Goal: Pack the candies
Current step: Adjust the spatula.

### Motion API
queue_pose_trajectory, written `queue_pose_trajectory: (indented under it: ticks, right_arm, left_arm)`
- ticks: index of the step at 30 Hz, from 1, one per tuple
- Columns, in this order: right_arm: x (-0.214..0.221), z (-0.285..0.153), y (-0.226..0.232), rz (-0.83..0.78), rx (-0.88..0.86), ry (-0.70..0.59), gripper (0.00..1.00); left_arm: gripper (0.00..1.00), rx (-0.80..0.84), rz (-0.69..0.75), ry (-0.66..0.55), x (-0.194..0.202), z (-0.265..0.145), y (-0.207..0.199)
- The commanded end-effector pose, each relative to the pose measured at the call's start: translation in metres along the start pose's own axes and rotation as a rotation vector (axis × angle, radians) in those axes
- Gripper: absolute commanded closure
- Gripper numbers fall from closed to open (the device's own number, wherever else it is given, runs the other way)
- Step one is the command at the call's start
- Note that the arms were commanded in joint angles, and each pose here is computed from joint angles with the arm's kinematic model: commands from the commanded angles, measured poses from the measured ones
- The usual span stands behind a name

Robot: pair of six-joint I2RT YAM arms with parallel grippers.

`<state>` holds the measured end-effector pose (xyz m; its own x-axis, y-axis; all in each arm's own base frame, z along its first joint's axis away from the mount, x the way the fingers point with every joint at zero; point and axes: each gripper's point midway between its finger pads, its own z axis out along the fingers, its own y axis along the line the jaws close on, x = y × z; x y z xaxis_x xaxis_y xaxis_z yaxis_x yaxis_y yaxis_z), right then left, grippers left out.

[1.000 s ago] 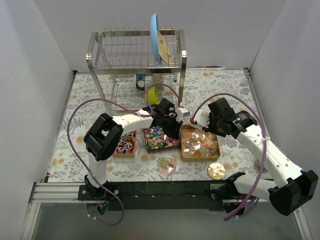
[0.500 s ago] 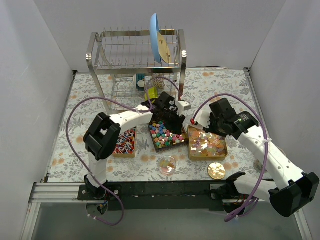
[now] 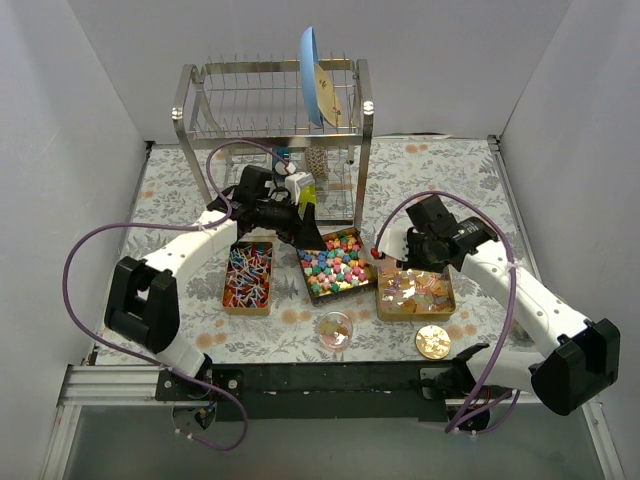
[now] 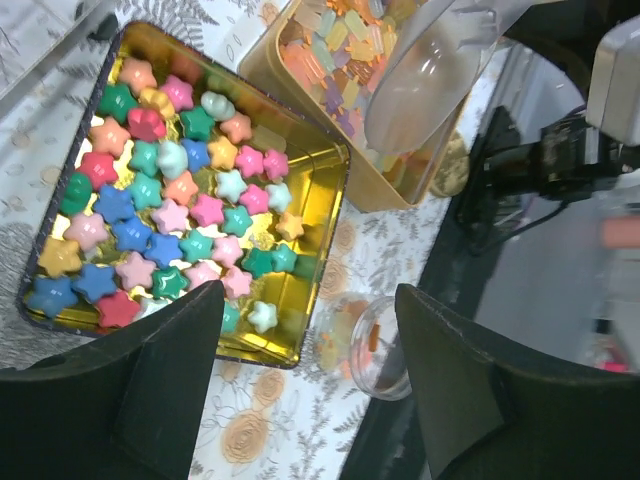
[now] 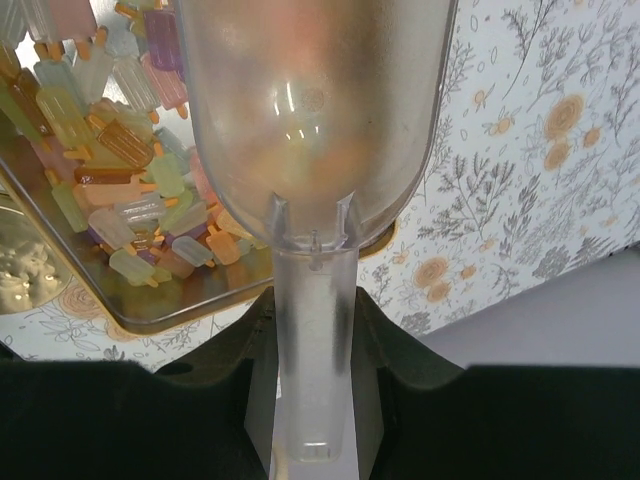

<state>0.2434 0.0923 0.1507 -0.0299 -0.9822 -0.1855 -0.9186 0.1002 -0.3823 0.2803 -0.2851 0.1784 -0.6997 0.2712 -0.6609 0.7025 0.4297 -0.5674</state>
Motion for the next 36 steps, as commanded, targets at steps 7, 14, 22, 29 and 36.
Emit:
queue_pose_trajectory:
  ticks: [7, 14, 22, 29, 36]
  right_arm:
    - [-0.074, -0.014, -0.030, -0.145, 0.062, -0.169, 0.99]
    - [-0.098, -0.017, -0.031, -0.147, 0.067, -0.205, 0.99]
    - [-0.117, -0.019, -0.040, -0.131, 0.094, -0.235, 0.99]
    - [-0.126, -0.016, -0.030, -0.122, 0.040, -0.271, 0.99]
    - [-0.123, -0.040, -0.001, 0.061, -0.210, -0.478, 0.14]
  left_arm:
    - [0.30, 0.248, -0.243, -0.035, -0.012, 0.011, -0.022]
    - [0.35, 0.270, -0.304, -0.024, -0.012, 0.018, -0.018]
    - [0.51, 0.323, -0.341, -0.007, -0.009, 0.023, -0.020]
    - [0.95, 0.363, -0.346, 0.001, -0.010, 0.024, -0.022]
    - [1.00, 0.355, -0.312, -0.001, -0.011, 0.025, -0.018]
